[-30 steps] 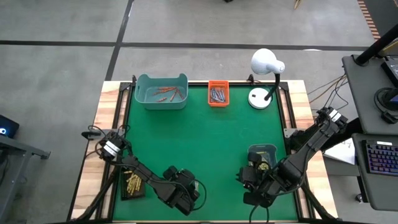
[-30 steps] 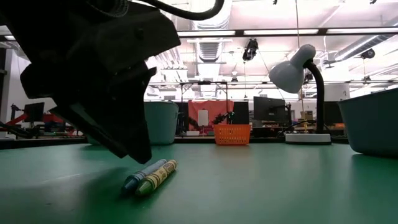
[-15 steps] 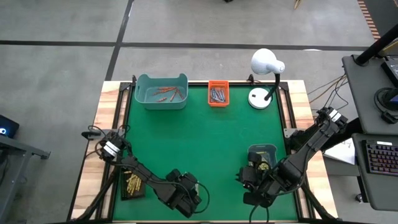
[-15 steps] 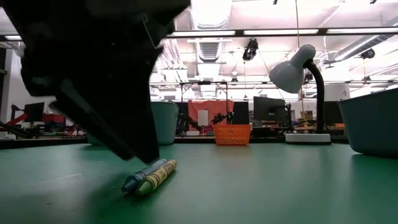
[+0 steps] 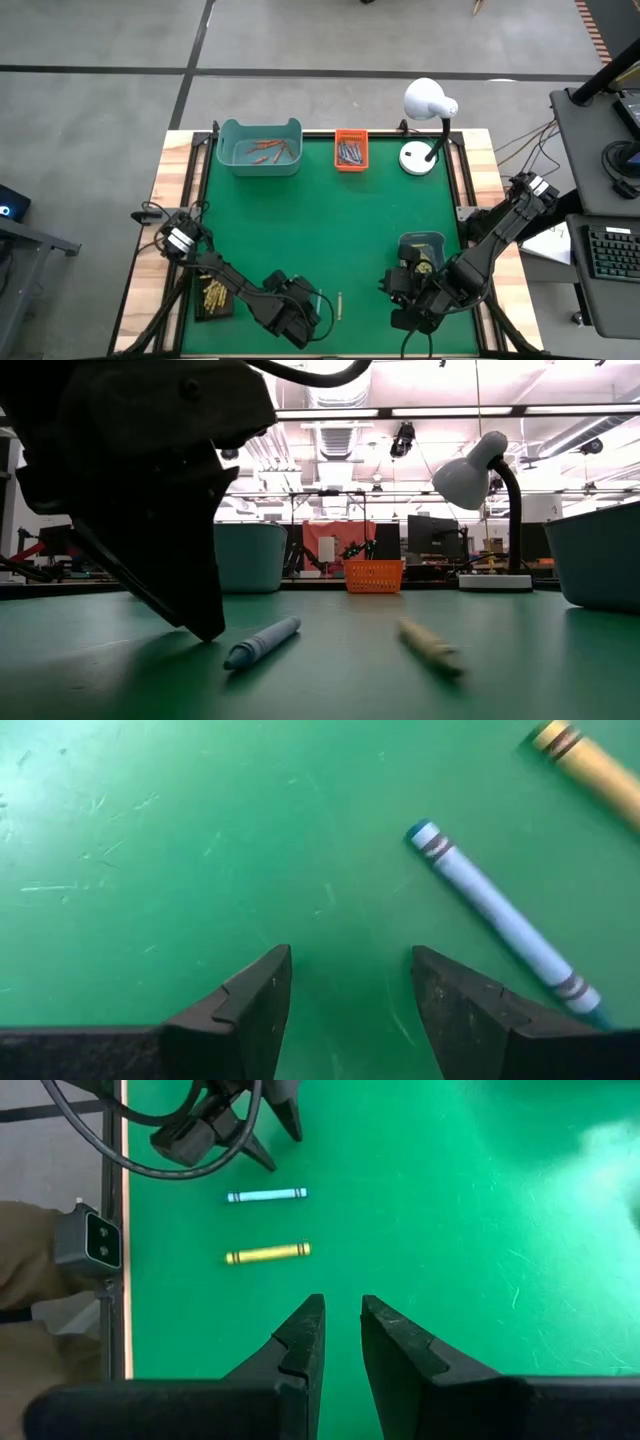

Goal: Sort crayons
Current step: Put the blue crayon into the orange bin

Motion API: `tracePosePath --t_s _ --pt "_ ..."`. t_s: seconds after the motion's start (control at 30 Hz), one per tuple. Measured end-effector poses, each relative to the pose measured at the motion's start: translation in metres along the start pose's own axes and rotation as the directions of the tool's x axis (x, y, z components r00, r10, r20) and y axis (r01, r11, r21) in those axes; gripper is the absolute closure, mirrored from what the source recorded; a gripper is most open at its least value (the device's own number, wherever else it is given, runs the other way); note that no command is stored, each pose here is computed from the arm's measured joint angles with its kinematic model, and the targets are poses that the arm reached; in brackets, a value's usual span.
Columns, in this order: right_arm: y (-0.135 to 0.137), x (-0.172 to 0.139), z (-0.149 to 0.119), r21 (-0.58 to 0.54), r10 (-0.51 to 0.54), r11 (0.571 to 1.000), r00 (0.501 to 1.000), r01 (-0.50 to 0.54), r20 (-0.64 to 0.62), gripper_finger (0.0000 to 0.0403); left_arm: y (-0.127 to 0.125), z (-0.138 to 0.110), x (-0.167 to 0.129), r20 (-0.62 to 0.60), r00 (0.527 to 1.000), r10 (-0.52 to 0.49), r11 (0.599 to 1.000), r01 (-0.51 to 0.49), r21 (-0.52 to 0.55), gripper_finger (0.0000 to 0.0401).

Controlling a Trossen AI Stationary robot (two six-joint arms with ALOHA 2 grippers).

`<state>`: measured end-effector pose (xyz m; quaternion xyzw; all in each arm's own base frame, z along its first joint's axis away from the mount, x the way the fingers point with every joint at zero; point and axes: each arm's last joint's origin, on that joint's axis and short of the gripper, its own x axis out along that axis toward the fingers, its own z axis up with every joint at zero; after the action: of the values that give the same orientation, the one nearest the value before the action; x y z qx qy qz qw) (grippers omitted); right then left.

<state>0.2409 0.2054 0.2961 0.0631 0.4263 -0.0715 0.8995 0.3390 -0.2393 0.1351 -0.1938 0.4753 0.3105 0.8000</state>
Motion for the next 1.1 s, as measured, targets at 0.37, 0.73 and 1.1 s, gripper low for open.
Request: tracePosePath --t_s 0.37,0.73,1.1 --pt "0.001 0.000 0.001 -0.006 0.006 1.000 1.000 -0.006 0.006 0.0344 -0.029 0.004 -0.012 0.077 0.980 -0.185 0.978 0.191 -0.082 0.0212" --pt "0.001 0.000 0.001 -0.006 0.010 1.000 1.000 -0.010 0.008 0.0344 -0.030 -0.007 0.013 0.126 0.986 -0.113 0.986 0.126 -0.105 0.0223" --pt "0.001 0.003 -0.001 -0.008 0.008 1.000 1.000 -0.008 0.013 0.0344 -0.023 -0.011 0.014 0.120 0.992 -0.045 0.995 0.055 -0.082 0.0389"
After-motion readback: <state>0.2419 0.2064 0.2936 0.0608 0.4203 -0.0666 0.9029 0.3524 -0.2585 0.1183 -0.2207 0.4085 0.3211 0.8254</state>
